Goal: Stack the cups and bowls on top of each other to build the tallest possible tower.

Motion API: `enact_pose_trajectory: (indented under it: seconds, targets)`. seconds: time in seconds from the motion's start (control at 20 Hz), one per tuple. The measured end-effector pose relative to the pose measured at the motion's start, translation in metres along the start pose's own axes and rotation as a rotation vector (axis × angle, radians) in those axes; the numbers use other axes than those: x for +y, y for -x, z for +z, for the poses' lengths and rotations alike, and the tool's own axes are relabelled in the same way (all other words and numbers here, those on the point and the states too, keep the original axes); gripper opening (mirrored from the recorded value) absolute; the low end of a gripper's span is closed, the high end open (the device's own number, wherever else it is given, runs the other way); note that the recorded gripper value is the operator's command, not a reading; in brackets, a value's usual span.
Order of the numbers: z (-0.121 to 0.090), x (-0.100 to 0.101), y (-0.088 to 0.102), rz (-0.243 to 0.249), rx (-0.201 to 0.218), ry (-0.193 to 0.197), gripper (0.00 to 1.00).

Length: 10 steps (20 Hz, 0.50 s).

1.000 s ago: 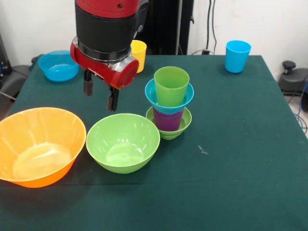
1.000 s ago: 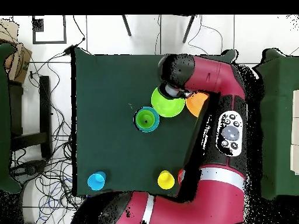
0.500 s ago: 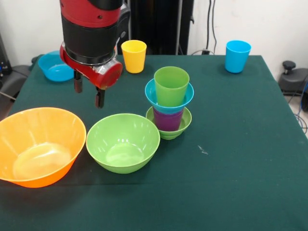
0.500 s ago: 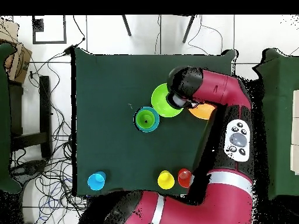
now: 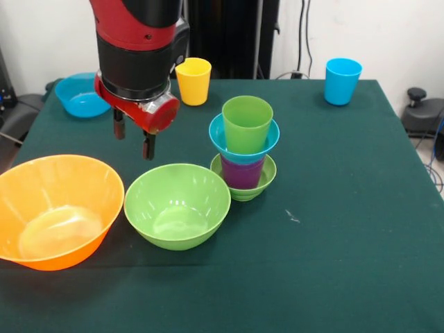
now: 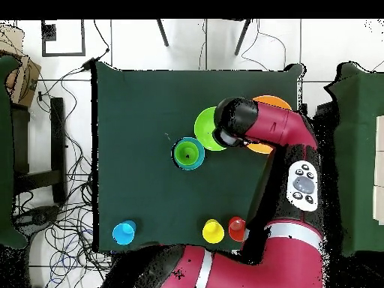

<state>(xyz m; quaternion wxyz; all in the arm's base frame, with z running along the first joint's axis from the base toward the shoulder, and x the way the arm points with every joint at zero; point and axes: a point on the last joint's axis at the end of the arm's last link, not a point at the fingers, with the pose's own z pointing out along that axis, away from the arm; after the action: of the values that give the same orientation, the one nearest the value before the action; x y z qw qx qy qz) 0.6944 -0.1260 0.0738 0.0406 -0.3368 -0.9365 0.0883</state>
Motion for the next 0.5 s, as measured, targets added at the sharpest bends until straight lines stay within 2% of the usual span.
enact_pose_trajectory:
  seconds: [0.5]
  targets:
    - [0.011, 0.005, -0.010, 0.024, -0.006, 0.038, 1.00]
